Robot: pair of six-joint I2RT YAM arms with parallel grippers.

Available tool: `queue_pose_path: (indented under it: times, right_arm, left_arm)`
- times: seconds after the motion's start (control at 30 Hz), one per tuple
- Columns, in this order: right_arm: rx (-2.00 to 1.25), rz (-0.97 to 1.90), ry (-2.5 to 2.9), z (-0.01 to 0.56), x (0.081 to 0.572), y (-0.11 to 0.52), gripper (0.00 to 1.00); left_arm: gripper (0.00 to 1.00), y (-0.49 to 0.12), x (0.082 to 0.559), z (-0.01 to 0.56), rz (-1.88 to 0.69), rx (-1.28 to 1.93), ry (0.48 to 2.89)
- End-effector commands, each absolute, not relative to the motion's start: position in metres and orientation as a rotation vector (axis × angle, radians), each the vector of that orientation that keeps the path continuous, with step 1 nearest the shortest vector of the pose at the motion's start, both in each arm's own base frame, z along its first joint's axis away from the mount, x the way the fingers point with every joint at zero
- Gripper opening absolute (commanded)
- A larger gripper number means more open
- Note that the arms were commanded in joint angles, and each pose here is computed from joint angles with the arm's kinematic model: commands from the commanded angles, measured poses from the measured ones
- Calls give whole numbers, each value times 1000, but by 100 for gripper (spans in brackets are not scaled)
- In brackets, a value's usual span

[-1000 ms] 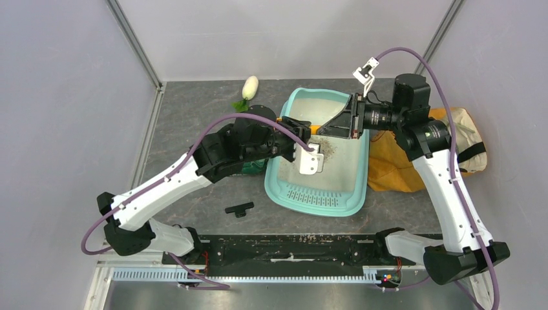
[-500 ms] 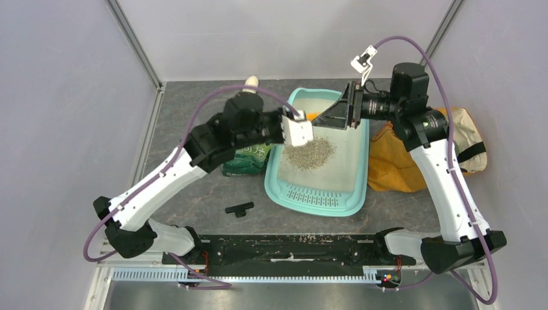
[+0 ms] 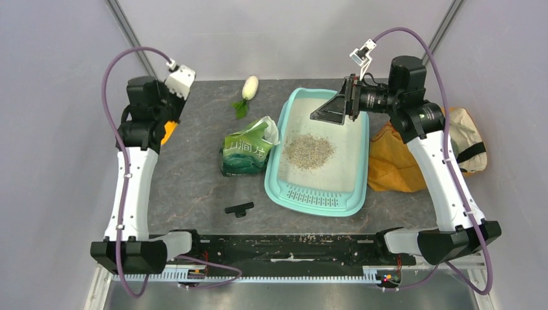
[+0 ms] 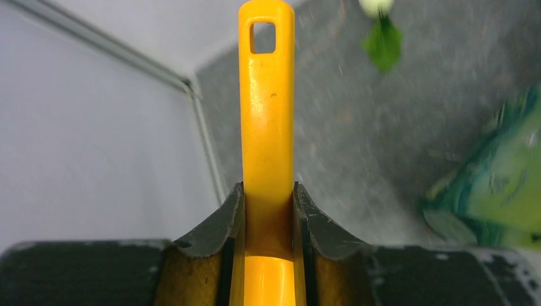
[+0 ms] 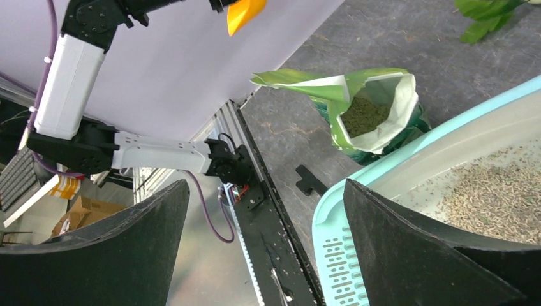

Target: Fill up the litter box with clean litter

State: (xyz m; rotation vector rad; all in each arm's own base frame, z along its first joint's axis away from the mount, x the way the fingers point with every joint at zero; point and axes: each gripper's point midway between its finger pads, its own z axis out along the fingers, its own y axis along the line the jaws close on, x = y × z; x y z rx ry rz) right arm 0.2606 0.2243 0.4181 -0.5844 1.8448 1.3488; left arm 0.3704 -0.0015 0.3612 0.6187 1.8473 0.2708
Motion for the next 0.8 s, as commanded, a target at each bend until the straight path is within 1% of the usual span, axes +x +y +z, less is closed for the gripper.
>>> queue_pose_path:
  times: [0.0, 0.1, 0.27, 0.4, 0.57, 0.6, 0.67, 0.77]
  right_arm:
    - [-659, 1315, 1838, 405, 267, 224, 97]
    - [-667, 1286, 1850, 399, 268, 223, 97]
    - [-643, 1271, 1907, 388, 271, 221, 97]
    - [-656, 1270, 1937, 383, 270, 220, 97]
    - [-639, 1303, 1977, 375, 282, 224, 97]
    - [-636, 1306, 1984, 373, 284, 225, 97]
    - [-636, 1308, 1996, 370, 288, 226, 96]
    - [-666, 1330, 2017, 365, 289, 227, 94]
  left_arm:
    - [2, 20, 350, 264, 120, 534, 2123]
    - [2, 34, 341, 218, 65, 456, 2238]
    - [2, 45, 331, 137, 58, 441, 2389]
    - [2, 50, 333, 98, 35, 385, 2480]
    - [4, 60, 339, 69, 51, 371, 2530]
    - [7, 60, 340, 66, 45, 372, 2540]
    - [17, 60, 337, 58, 33, 387, 2569]
    - [46, 60, 332, 51, 18, 404, 2592]
